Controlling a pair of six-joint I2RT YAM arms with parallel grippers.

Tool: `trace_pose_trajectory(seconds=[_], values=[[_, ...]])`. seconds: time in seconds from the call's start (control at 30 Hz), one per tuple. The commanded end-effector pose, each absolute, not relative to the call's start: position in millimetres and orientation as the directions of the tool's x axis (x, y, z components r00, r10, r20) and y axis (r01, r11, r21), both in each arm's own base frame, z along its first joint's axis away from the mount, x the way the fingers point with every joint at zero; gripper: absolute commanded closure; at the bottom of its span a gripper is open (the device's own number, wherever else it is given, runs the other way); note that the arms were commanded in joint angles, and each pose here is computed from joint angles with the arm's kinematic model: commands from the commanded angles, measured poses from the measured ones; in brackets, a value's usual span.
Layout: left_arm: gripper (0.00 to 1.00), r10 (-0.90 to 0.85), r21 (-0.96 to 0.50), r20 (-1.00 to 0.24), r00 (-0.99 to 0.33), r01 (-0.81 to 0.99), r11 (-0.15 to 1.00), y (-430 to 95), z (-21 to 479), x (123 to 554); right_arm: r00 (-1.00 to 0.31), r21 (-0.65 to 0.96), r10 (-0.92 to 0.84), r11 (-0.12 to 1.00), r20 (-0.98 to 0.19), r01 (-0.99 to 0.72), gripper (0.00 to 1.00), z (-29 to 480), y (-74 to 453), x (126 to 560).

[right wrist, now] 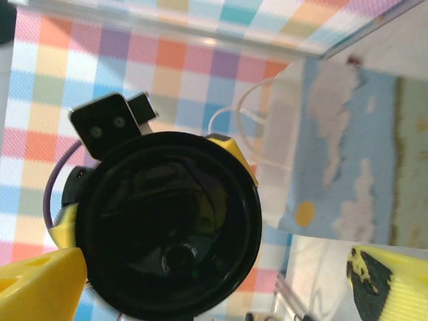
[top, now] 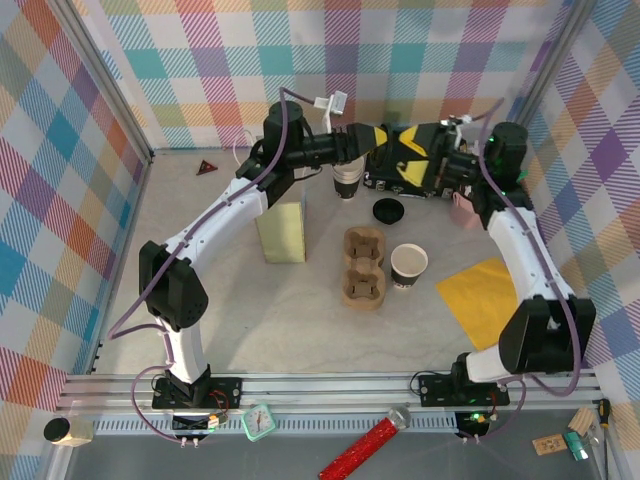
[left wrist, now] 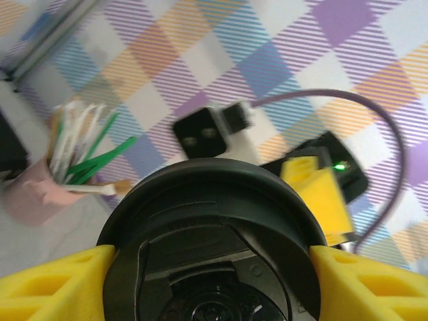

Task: Pack the takeout coffee

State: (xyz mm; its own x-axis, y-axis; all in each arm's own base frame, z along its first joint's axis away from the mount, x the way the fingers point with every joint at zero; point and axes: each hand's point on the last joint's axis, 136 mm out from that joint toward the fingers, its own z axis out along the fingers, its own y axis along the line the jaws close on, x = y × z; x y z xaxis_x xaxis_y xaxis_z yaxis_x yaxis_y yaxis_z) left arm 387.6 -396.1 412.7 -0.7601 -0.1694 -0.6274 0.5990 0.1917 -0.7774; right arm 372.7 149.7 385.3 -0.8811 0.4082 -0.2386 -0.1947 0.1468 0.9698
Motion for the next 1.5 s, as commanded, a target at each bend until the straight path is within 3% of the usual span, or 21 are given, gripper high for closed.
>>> trace_pose_trajectory(seconds=[0.0,0.2,0.5,0.7,1.47], values=[[0.31,-0.073,-0.677,-0.707,-0.703,0.644,0.356,-402.1,402.7,373.3,-0.828,0.947,0.496,0.299,-0.26,-0.118,0.01,359.3,115.5,360.7],[0.31,0.122,-0.534,-0.705,-0.699,0.636,0.557,-420.2,347.9,358.3,-0.76,0.845,0.558,0.534,-0.333,0.022,0.01,320.5,82.5,338.9],[0.31,0.337,-0.332,-0.664,-0.668,0.667,0.667,-444.4,294.0,326.4,-0.676,0.587,0.618,0.741,-0.403,0.327,0.01,260.7,24.3,291.2],[0.31,0.434,-0.248,-0.622,-0.652,0.69,0.68,-459.1,264.5,308.7,-0.642,0.461,0.656,0.747,-0.397,0.478,0.01,231.6,-0.9,257.0],[0.3,0.662,0.012,-0.543,-0.516,0.784,0.621,-494.1,190.9,291.5,-0.691,0.434,0.648,0.749,-0.32,0.501,0.01,190.0,7.4,221.5]])
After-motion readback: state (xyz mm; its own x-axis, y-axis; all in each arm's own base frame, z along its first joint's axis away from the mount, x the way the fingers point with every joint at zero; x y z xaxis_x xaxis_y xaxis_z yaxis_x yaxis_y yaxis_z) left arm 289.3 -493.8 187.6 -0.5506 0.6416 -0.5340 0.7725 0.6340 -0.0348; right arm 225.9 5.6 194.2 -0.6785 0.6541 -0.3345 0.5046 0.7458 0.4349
